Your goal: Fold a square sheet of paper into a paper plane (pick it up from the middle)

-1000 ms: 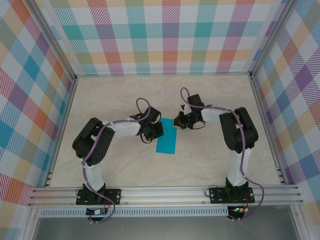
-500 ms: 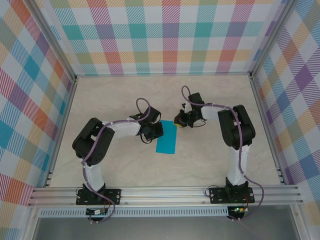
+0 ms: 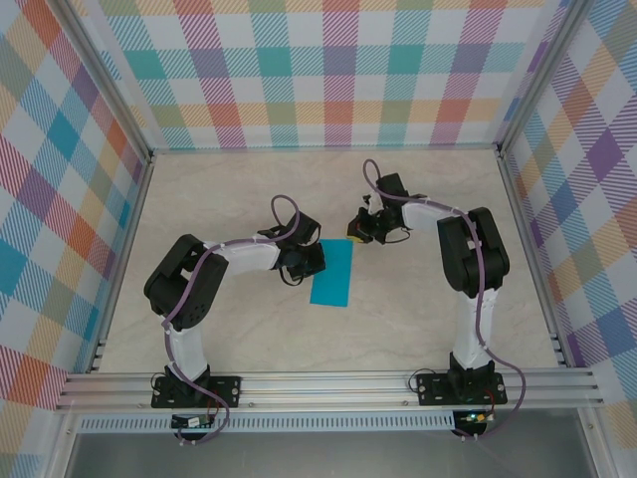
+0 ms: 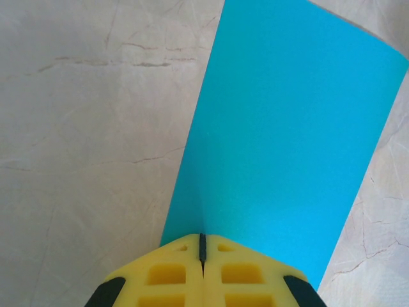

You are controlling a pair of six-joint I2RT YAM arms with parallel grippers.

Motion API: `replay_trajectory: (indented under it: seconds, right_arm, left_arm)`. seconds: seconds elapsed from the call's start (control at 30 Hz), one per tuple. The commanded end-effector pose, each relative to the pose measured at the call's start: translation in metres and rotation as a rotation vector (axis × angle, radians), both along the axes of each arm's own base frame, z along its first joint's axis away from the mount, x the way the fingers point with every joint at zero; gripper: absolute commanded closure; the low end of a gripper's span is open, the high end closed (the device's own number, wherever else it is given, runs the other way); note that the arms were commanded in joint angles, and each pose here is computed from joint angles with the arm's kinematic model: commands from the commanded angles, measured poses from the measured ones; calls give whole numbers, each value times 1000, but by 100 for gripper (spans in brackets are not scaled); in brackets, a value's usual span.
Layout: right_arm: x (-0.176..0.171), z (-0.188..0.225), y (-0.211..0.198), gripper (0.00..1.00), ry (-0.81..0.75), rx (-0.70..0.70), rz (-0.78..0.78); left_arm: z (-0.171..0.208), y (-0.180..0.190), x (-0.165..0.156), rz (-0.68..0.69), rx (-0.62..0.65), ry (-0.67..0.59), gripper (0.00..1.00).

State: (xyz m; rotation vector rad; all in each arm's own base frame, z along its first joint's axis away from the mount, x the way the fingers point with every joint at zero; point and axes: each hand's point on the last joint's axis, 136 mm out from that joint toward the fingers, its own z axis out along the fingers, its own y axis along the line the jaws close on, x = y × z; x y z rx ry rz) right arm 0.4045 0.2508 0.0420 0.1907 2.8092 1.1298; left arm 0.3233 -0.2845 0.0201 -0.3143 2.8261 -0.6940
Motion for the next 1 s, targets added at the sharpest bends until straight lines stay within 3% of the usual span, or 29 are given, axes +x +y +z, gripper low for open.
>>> replay_trajectory:
  seconds: [0.0, 0.37, 0.7, 0.97]
  right_arm:
    - [0, -3, 0, 97, 28, 15, 9]
    - [-17, -48, -12, 97, 114, -57, -19]
    - [-4, 6, -17, 95, -4, -92, -5]
    - [-31, 32, -27, 85, -53, -64, -43]
  left_arm:
    - [-23, 19, -32, -26, 102, 103, 100]
    - [-24, 20, -32, -25, 105, 102, 100]
    - [-18, 16, -30, -24, 82, 92, 100]
    - [1, 7, -29, 2, -13, 60, 100]
